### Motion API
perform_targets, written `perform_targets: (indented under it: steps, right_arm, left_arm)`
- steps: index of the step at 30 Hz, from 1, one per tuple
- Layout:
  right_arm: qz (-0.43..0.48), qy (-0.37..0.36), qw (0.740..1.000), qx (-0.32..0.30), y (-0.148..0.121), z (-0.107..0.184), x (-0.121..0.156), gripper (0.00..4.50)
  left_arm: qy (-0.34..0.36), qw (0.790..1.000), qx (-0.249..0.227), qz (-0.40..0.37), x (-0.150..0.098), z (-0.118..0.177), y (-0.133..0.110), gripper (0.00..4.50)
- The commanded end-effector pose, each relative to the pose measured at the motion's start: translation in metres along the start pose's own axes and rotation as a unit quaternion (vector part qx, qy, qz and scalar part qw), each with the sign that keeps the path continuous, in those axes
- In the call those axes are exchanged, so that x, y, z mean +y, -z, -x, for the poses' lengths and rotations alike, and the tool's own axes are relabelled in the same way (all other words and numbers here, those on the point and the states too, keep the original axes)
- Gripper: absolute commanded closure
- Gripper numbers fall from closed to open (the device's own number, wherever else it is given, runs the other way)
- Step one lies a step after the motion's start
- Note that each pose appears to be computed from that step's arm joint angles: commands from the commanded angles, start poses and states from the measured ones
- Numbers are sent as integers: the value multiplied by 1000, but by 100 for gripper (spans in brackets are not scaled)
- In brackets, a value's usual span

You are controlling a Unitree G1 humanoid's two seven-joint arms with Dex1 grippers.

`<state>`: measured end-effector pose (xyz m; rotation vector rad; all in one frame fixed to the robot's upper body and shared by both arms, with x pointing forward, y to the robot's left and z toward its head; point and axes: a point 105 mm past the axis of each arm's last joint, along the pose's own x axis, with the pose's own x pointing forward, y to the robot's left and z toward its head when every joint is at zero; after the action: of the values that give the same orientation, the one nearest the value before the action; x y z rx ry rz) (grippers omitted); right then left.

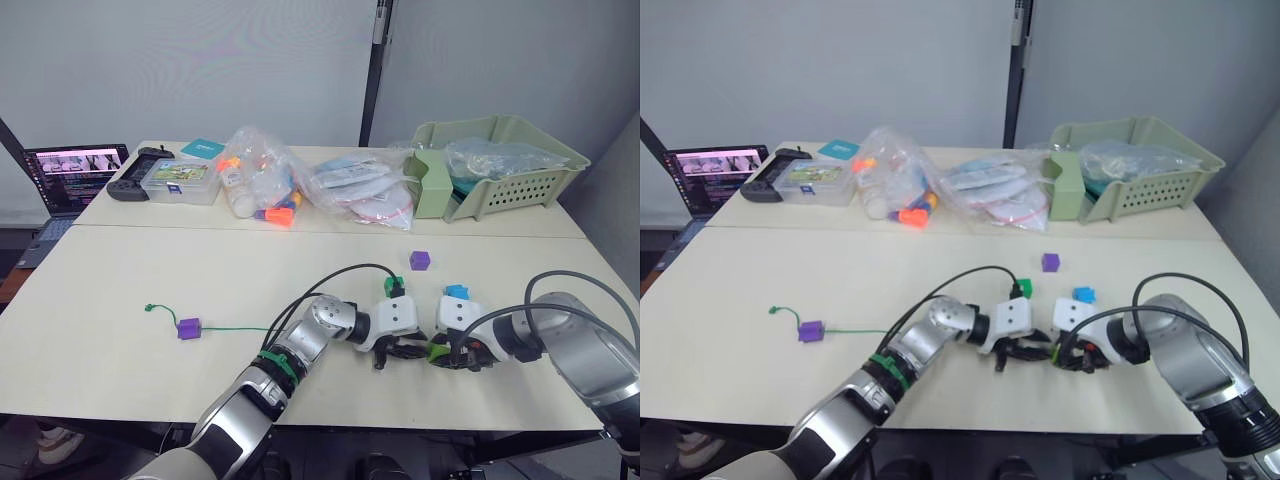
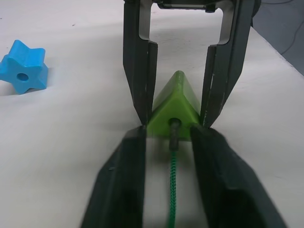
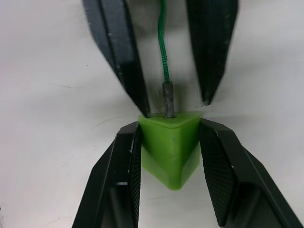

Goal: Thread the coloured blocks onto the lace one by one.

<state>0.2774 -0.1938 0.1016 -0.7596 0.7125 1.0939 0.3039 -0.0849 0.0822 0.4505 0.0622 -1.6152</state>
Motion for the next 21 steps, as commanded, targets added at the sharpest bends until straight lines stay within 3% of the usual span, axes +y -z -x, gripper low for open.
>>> perform_targets:
  steps: [1, 8, 11, 16, 21]
  right_arm:
    - [-3, -23, 1000, -6, -1, -7, 8, 322]
    - [0, -25, 1000, -9, -3, -10, 7, 322]
    - [2, -26, 1000, -10, -4, -11, 7, 322]
    - [3, -25, 1000, -10, -5, -11, 6, 322]
    - [2, -23, 1000, -10, -4, -10, 7, 322]
  left_arm:
    - [-6, 1000, -3, -31, 5, 9, -10, 188]
    - [-14, 999, 26, -33, 6, 26, 3, 188]
    - [-8, 999, 27, -31, 4, 26, 4, 263]
    - [-1, 999, 33, -28, 1, 23, 7, 440]
    - [2, 999, 26, -28, 1, 21, 3, 450]
